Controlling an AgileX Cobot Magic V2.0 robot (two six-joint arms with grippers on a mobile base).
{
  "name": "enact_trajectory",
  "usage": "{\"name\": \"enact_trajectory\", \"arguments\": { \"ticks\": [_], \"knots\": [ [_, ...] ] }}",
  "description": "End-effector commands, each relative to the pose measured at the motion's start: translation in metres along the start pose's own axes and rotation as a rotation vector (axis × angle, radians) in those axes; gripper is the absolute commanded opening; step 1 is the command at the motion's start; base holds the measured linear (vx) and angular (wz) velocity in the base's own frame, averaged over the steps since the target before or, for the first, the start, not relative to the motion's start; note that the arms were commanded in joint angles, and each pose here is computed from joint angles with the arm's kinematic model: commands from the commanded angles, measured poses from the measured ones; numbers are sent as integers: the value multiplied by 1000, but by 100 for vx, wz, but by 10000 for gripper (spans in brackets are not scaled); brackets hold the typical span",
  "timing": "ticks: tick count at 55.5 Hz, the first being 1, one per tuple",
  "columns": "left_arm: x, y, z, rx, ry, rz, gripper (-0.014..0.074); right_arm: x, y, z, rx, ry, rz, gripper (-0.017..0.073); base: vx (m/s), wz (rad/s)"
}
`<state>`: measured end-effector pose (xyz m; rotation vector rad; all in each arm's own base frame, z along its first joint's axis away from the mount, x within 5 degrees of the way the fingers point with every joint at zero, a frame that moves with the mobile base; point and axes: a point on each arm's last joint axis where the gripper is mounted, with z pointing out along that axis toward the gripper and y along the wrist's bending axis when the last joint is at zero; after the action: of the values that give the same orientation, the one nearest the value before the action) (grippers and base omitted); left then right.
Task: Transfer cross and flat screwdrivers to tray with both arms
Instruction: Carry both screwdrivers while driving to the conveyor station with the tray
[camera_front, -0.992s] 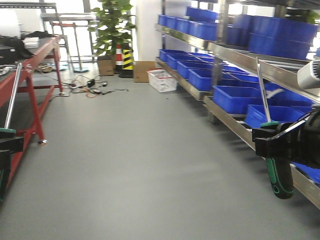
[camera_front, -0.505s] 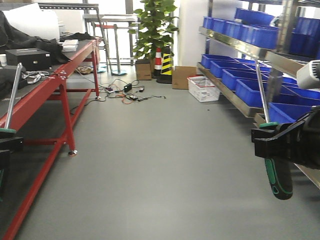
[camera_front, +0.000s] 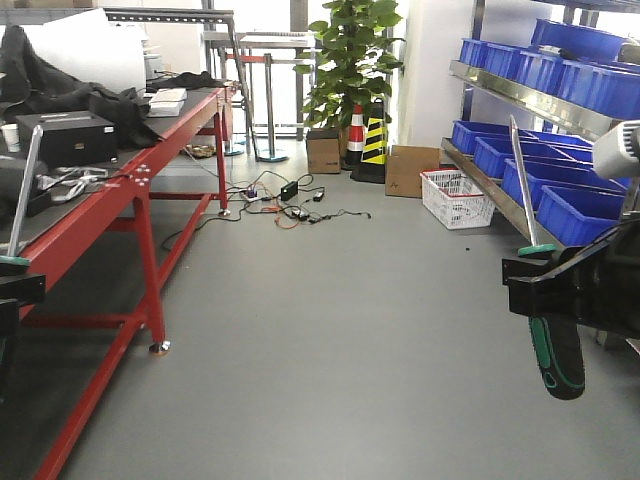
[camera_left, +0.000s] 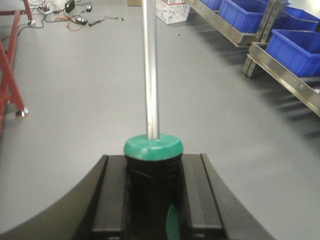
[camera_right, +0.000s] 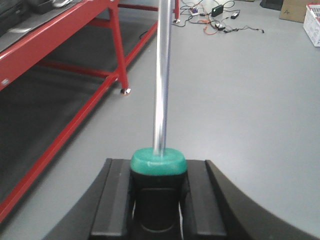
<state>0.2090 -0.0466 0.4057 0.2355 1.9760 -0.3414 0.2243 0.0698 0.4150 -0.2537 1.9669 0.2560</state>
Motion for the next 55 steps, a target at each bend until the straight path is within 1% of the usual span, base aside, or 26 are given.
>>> {"name": "enact_trajectory", "arguments": {
  "ticks": [1,12,23,36,55],
  "knots": [
    [-17,-3,-11,-5,-128,-21,0,-21,1,-14,0,-145,-10,-8,65,-6],
    [-17,-3,-11,-5,-128,-21,0,-21,1,-14,0,-144,-10,-8,61,-20],
    [-17,-3,-11,-5,-128,-20,0,-21,1,-14,0,-144,-10,-8,56,-45],
    [-17,-3,-11,-5,-128,-20,0,-21,1,-14,0,-144,-10,-8,51,-68],
    [-17,-3,-11,-5,-128,-20,0,-21,1,-14,0,-144,-10,-8,45,-80]
  ]
}}
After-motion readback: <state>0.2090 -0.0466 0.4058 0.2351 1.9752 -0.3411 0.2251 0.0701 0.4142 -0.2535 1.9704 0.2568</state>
